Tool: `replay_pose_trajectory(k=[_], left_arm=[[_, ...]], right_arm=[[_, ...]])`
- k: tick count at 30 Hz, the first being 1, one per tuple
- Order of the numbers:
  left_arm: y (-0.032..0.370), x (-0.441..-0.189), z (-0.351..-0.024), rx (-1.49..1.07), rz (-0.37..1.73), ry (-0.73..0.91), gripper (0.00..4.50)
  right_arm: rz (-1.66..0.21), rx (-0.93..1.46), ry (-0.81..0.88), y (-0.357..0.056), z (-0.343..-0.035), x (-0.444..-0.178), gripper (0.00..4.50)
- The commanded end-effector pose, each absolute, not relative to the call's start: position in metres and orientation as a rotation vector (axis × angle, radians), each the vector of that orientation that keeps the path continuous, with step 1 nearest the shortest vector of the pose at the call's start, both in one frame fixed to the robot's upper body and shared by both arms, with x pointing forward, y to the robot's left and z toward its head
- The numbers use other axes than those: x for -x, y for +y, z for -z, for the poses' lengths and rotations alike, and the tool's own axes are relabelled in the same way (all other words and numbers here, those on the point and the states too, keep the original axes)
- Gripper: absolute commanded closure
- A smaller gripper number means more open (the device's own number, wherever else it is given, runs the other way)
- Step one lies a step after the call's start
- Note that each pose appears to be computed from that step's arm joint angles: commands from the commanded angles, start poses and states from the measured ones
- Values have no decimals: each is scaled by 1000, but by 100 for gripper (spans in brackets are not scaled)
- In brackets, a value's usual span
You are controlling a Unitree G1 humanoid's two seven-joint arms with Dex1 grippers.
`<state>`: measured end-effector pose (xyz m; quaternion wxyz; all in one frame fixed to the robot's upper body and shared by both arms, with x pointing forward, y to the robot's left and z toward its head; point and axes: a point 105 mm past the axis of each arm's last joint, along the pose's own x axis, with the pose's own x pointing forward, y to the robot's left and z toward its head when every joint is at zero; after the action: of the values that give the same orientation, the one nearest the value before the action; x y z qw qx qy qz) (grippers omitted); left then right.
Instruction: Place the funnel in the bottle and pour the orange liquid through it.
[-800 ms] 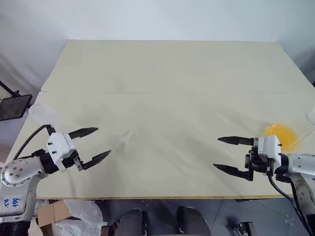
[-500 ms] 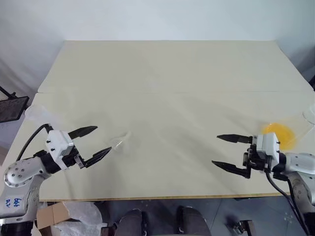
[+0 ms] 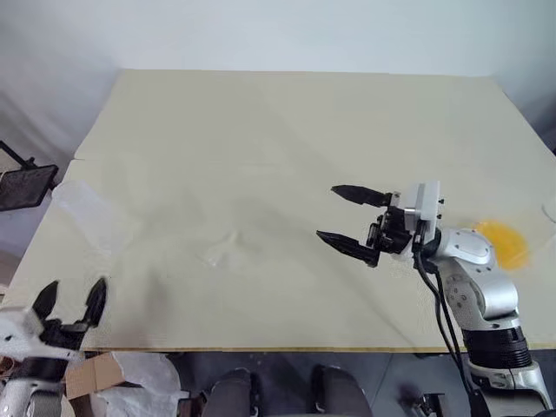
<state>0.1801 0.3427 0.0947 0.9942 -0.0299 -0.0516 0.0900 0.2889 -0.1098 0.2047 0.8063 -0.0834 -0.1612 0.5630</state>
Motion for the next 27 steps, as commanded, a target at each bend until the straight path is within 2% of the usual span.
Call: replay_pose_trajectory(k=[1,7,14,19,27], left_arm=[[352,-176,-109,27,-248,-161,0],[353,-210,-146,13,-201,-250,0],[353,-250,-179,22,-123,-268,0],[348,-273,-180,33,-49,-227,0],[345,-293,-186,28,-11,-229,0]], right_arm=[[-1229,208,-331,-110,-203,-285,6],[-1208,210,-279,-123,-193,-282,6],[-1188,200,-271,-125,-191,-280,6],[-1186,195,-279,-122,-190,-277,6],[-1173,187,-287,-121,-189,-277,6]])
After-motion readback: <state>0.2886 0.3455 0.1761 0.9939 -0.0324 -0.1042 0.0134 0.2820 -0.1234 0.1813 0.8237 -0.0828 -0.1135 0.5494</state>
